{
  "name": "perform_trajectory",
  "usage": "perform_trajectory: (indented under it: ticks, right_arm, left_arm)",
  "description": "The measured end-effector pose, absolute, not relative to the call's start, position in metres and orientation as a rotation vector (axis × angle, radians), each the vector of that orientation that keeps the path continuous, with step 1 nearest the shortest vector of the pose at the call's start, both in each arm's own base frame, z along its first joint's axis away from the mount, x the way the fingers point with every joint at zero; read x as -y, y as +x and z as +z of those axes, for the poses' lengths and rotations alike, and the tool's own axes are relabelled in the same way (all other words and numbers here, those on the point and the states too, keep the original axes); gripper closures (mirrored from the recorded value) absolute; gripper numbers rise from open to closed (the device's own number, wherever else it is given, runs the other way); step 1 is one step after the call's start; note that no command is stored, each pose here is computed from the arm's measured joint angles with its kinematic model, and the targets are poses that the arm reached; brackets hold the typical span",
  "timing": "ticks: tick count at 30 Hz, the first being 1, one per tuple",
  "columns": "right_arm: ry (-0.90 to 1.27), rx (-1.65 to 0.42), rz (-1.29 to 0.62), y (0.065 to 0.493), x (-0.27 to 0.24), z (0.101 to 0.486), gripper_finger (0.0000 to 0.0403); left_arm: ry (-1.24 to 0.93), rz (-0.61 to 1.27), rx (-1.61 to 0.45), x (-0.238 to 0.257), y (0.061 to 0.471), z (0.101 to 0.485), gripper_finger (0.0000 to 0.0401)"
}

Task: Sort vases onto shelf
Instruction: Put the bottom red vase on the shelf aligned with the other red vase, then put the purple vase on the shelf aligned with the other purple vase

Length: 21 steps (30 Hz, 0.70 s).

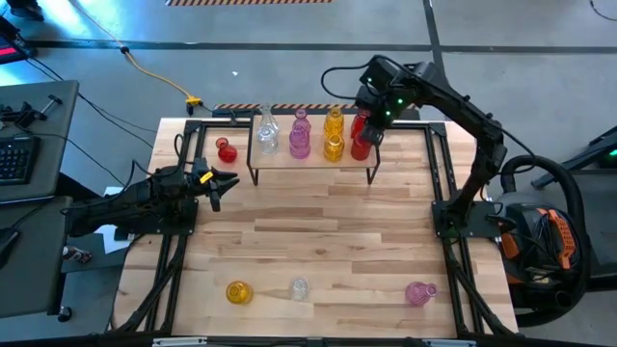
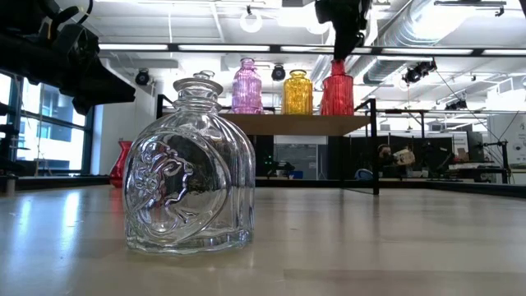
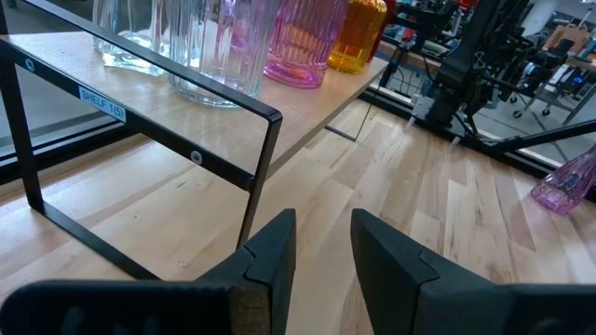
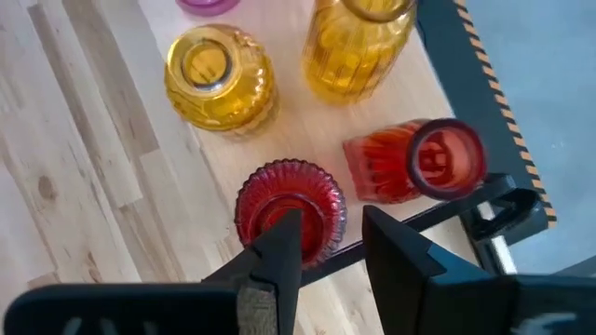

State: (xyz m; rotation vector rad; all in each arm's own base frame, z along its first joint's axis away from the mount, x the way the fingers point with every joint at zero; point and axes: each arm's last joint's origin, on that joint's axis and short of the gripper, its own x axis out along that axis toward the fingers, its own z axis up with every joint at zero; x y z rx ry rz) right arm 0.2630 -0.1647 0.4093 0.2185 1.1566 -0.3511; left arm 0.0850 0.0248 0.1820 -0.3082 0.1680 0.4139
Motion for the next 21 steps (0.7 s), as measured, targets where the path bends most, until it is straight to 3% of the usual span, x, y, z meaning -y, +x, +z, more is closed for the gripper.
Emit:
perform_trajectory:
  ticks: [21]
  right_arm:
    - [0.161, -1.086, -0.324, 0.248, 0.121, 0.447, 0.0307]
  left_arm:
    - [-0.308, 0.414, -0.168, -0.025, 0.085, 0.182, 0.0306]
